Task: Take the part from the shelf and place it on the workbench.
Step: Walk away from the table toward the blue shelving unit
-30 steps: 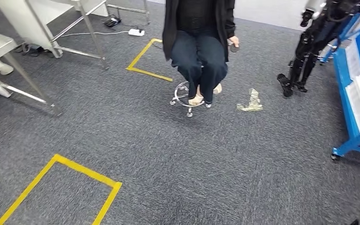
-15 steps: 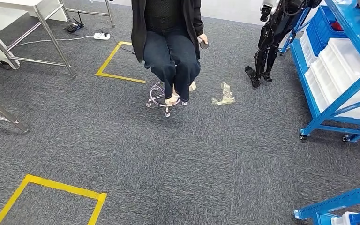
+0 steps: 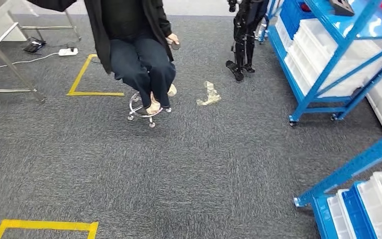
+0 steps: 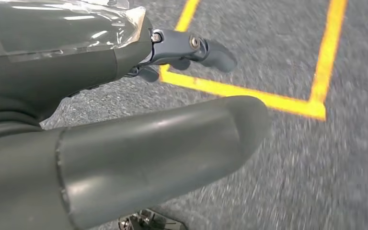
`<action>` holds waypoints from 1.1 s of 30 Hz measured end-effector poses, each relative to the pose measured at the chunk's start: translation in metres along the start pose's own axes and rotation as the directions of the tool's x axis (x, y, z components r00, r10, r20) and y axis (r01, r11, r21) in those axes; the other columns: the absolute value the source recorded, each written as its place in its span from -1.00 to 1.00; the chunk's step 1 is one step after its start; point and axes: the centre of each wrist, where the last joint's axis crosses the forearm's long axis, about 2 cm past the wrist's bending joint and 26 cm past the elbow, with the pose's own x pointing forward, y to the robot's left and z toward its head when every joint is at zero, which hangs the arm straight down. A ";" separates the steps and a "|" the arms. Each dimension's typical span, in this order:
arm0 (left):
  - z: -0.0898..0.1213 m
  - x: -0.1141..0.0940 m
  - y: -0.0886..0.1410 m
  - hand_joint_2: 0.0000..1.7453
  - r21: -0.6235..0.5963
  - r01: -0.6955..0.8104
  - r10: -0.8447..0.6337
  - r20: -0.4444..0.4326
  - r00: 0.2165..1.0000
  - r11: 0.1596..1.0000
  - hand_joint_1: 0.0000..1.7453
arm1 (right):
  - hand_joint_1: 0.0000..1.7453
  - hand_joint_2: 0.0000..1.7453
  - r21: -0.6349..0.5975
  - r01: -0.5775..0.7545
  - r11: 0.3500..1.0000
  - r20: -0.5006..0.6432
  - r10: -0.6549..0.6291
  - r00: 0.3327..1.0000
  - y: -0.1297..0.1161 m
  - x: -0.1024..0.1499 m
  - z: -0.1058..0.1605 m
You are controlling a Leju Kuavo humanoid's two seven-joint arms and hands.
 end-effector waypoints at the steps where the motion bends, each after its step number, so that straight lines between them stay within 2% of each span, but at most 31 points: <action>1: 0.000 -0.001 0.000 -1.00 -0.001 0.002 -0.002 -0.004 1.000 1.000 -1.00 | -1.00 -1.00 -0.001 -0.001 1.000 0.000 0.001 1.000 0.000 0.000 0.000; 19: 0.000 -0.006 0.004 -1.00 -0.007 0.015 -0.015 -0.006 1.000 1.000 -1.00 | -1.00 -1.00 -0.018 -0.018 1.000 -0.007 0.018 1.000 -0.007 -0.001 -0.001; 33: 0.001 -0.001 -0.001 -1.00 -0.023 0.030 -0.029 0.009 1.000 0.999 -1.00 | -1.00 -1.00 -0.037 -0.024 0.999 -0.006 0.024 1.000 -0.011 -0.001 -0.004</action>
